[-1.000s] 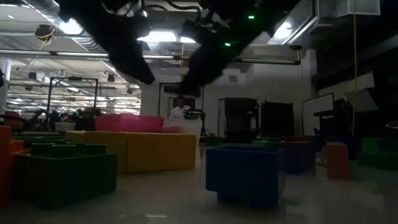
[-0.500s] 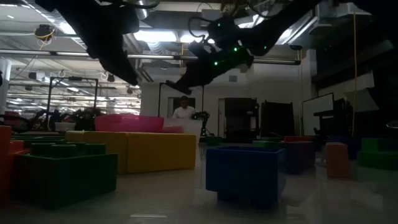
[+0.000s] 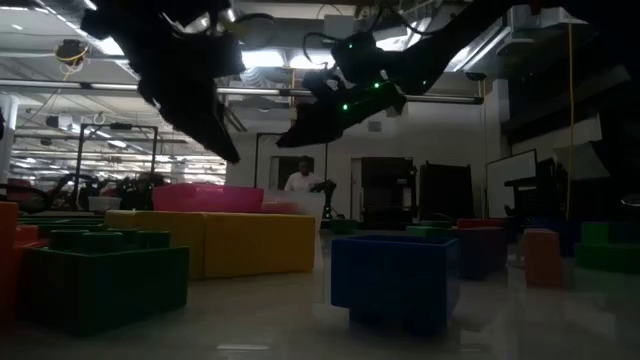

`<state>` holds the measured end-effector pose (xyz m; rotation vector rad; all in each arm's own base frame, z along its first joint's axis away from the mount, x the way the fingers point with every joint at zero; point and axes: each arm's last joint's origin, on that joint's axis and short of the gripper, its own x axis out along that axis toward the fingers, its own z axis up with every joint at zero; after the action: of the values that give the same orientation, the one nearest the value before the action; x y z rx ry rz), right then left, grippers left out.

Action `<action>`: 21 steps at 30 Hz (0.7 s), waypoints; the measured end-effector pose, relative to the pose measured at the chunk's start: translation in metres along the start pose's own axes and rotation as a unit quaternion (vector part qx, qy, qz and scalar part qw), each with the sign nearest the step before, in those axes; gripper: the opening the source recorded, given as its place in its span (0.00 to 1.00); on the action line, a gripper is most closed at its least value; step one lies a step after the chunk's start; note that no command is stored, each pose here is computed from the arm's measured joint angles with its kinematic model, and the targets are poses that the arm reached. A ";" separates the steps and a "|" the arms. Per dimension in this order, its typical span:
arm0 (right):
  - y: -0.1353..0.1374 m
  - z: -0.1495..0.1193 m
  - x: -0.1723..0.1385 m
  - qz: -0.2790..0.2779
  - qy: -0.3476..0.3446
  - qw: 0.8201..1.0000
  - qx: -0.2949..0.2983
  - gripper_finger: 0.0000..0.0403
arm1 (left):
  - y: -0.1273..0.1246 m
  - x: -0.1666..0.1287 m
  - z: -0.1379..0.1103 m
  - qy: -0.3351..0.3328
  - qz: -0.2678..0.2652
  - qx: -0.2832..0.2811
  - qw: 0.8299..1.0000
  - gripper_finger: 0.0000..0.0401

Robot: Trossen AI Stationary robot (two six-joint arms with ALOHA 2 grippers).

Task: Sort blocks by size
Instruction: Put the big green game piece into the white bin

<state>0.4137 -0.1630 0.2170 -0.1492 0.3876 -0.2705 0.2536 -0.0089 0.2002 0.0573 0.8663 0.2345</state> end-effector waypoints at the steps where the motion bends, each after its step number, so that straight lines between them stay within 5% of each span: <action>1: -0.001 0.003 -0.002 -0.001 -0.002 1.000 0.000 0.44 | -0.001 0.004 0.000 0.000 0.000 0.015 1.000 0.52; 8: -0.003 0.022 -0.033 0.008 0.035 0.999 0.002 0.44 | -0.006 0.033 -0.004 0.020 0.001 0.098 0.995 0.52; 21: -0.004 0.046 -0.111 0.040 0.148 0.988 0.005 0.45 | -0.007 0.063 -0.015 0.062 -0.044 0.103 0.992 0.52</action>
<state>0.3324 -0.1306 0.2993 -0.0828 0.6845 -0.2152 0.2829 -0.0019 0.1429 0.1991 1.0129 0.0662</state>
